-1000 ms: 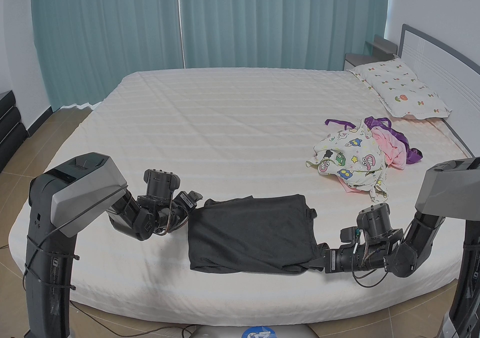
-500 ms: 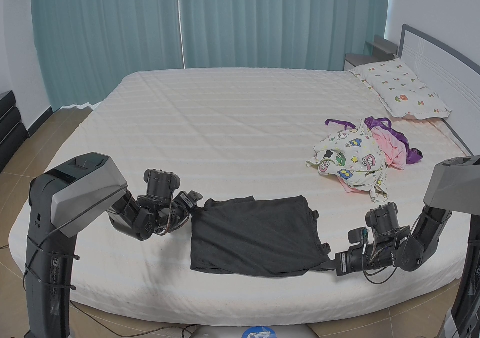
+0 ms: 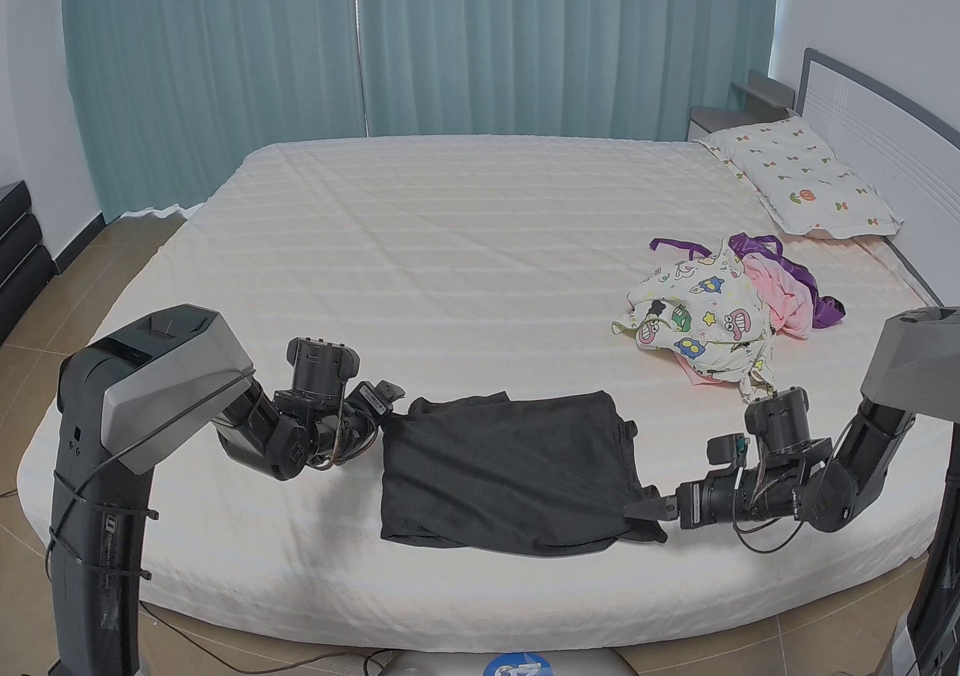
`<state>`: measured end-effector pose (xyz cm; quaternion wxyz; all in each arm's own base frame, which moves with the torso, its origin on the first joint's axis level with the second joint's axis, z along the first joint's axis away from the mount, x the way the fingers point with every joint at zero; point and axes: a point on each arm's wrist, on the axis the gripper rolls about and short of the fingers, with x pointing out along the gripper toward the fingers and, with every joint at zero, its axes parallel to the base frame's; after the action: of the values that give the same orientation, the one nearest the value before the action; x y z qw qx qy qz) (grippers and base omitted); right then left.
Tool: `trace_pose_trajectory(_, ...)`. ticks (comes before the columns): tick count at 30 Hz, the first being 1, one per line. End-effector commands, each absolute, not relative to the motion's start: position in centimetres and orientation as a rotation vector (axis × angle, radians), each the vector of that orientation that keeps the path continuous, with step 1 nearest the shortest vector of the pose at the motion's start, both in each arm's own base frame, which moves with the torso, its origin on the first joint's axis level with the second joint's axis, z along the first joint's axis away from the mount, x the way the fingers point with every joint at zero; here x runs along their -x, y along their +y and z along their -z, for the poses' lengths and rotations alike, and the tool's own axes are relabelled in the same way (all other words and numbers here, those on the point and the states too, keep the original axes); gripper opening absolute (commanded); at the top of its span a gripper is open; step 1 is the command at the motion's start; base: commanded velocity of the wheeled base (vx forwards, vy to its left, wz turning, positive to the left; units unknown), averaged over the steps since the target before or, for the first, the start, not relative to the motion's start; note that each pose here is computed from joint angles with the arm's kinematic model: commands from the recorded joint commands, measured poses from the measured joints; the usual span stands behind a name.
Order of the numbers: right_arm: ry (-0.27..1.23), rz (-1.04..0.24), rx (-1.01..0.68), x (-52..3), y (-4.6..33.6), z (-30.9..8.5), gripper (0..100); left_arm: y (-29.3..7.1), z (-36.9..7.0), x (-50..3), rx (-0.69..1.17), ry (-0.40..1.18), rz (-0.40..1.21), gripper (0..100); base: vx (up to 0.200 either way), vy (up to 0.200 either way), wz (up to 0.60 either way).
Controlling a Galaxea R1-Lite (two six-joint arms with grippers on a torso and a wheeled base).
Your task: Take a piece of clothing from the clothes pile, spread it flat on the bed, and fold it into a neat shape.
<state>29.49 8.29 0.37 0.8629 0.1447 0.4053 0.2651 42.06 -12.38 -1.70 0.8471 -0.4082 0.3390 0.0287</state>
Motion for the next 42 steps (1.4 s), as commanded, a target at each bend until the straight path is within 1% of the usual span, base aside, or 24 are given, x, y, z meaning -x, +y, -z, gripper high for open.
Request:
trace_pose_trajectory(1,0.796,-0.527,-0.443,-33.5,9.4,-0.4,100,-12.1,1.5,-42.1,0.889,0.709,-0.071,100,0.000,0.000,0.00)
trace_pose_trajectory(2,0.789,-0.500,-0.480,-34.5,9.9,-0.1,100,-12.2,1.5,-42.0,0.887,0.707,-0.073,100,0.000,0.000,0.00)
trace_pose_trajectory(3,0.789,-0.500,-0.480,-34.5,9.9,-0.1,100,-12.2,1.5,-42.0,0.887,0.707,-0.073,100,0.000,0.000,0.00)
trace_pose_trajectory(4,0.765,-0.416,-0.557,-36.8,11.1,0.9,100,-12.1,1.2,-42.1,0.898,0.695,-0.072,100,0.000,0.000,0.00)
trace_pose_trajectory(5,0.747,-0.371,-0.589,-38.0,11.8,1.6,100,-12.0,1.1,-42.2,0.910,0.684,-0.070,100,0.000,0.000,0.00)
trace_pose_trajectory(6,0.725,-0.326,-0.607,-39.1,12.5,2.3,100,-11.7,0.9,-42.4,0.941,0.662,-0.079,100,0.000,0.000,0.00)
trace_pose_trajectory(7,0.725,-0.326,-0.607,-39.1,12.5,2.3,100,-11.7,0.9,-42.4,0.941,0.662,-0.079,100,0.000,0.000,0.00)
trace_pose_trajectory(9,0.673,-0.261,-0.598,-41.1,13.1,3.8,100,-11.3,0.2,-42.5,1.020,0.626,-0.075,100,0.000,0.000,0.00)
trace_pose_trajectory(12,0.668,-0.245,-0.600,-42.0,13.7,5.4,100,-11.3,0.2,-42.1,1.018,0.634,-0.072,100,0.200,0.000,0.00)
trace_pose_trajectory(15,0.646,-0.235,-0.600,-42.3,13.9,5.8,100,-11.4,0.5,-41.8,0.992,0.646,-0.069,100,0.200,0.000,0.00)
trace_pose_trajectory(22,0.575,-0.251,-0.611,-43.2,14.1,6.3,100,-11.4,0.6,-41.8,0.981,0.648,-0.067,100,0.000,0.000,0.00)
trace_pose_trajectory(30,0.569,-0.246,-0.639,-43.3,14.2,6.1,100,-11.4,0.6,-41.8,0.983,0.647,-0.067,100,0.000,0.000,0.00)
trace_pose_trajectory(31,0.566,-0.245,-0.641,-43.3,14.1,6.0,0,-11.3,0.6,-41.9,0.984,0.645,-0.066,100,0.000,0.000,0.00)
trace_pose_trajectory(35,0.534,-0.253,-0.662,-43.3,14.0,4.8,0,-11.3,0.5,-41.9,0.984,0.644,-0.065,100,0.000,0.000,0.00)
trace_pose_trajectory(42,0.477,-0.240,-0.681,-43.9,13.3,4.1,0,-11.3,0.5,-41.9,0.985,0.643,-0.064,100,0.000,0.000,0.00)
